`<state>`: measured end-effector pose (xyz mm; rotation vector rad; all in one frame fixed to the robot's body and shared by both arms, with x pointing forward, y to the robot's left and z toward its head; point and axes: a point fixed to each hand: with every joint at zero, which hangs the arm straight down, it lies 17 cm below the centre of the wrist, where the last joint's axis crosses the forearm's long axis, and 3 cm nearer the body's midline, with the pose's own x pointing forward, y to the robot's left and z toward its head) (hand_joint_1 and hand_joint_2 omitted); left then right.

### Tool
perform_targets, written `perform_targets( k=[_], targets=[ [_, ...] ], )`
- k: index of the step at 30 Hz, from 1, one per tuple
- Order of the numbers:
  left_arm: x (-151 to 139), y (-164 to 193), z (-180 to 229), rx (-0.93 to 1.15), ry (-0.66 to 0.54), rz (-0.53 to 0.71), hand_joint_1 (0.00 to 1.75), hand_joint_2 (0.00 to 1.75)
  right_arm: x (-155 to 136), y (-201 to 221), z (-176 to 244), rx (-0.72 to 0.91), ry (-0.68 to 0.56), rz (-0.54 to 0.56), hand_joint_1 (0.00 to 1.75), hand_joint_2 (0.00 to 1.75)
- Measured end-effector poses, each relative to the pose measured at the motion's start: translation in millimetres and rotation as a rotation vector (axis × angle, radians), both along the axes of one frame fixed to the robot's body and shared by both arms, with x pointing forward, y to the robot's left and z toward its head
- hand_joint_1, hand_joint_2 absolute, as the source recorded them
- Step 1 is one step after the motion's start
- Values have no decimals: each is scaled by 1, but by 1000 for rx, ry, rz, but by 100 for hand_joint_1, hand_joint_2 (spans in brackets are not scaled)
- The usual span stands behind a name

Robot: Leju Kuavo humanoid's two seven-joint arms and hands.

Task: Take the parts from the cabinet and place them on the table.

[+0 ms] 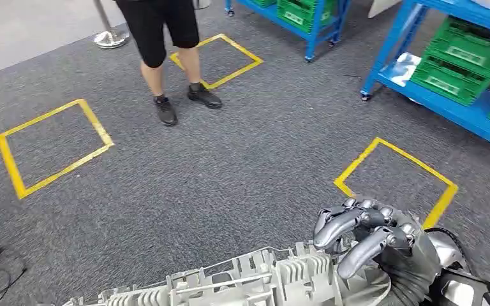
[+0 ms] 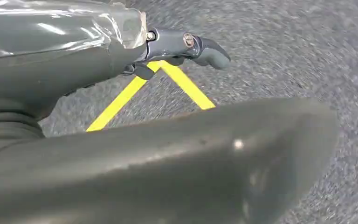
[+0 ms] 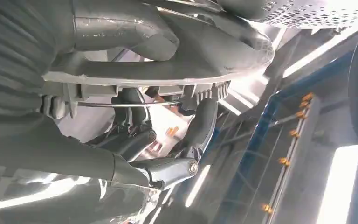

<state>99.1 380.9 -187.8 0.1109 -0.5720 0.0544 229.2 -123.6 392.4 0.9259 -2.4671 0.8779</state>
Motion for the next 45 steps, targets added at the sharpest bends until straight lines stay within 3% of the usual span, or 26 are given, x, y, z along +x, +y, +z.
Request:
perform_targets(
  k=[7, 19, 25, 45],
  targets=[
    [-2, 0, 1, -6, -16, 24, 0, 0, 2, 0, -4, -6, 4, 2, 175, 175],
    [31, 2, 10, -33, -147, 53, 0, 0, 7, 2, -1, -15, -9, 2, 175, 175],
    [35, -18, 11, -119, -163, 74, 0, 0, 7, 3, 0, -16, -5, 16, 175, 175],
    [29, -44, 7, -185, -180, 96, 0, 0, 8, 17, 6, -41, -9, 28, 175, 175]
  ],
)
